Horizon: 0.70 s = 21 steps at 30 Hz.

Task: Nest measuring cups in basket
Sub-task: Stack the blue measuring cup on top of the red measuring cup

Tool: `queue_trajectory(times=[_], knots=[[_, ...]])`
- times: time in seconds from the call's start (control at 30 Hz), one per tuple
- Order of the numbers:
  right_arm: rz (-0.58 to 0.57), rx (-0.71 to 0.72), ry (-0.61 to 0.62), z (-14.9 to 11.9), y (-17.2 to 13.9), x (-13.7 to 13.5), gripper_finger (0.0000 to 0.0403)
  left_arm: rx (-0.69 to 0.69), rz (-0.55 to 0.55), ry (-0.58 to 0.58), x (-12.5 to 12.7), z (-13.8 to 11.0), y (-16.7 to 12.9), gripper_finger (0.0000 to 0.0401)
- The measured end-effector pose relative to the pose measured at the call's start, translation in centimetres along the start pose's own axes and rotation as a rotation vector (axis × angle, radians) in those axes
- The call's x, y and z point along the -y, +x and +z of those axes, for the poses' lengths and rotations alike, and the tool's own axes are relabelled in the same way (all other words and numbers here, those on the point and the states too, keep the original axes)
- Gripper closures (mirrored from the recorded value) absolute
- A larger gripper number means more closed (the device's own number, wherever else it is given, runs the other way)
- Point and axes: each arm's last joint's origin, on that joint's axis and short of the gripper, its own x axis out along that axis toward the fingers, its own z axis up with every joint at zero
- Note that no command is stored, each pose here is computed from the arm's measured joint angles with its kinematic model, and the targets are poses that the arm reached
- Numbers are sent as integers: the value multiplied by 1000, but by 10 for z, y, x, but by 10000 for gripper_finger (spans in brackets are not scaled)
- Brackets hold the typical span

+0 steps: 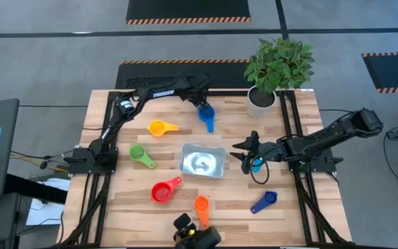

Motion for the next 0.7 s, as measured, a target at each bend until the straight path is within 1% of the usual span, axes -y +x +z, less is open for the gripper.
queue_trajectory(times=[0.1, 0.23, 0.4, 0.53, 0.6, 0.7], knots=[[0, 0, 0, 0, 0, 0, 214, -42, 3, 13, 0, 0, -1, 291], [-1, -2, -1, 0, 0, 0, 221, -48, 6, 21, 1, 0, -9, 315], [0, -1, 3, 0, 0, 0, 221, 19, -27, 29, 6, 6, -38, 337], [-1, -2, 6, 0, 0, 0, 215, 109, -84, 33, 19, 13, -60, 332], [0, -2, 6, 0, 0, 0, 212, 166, -140, 41, 30, 16, -70, 323], [1, -3, 6, 0, 0, 0, 209, 215, -202, 70, 51, 17, -79, 303]])
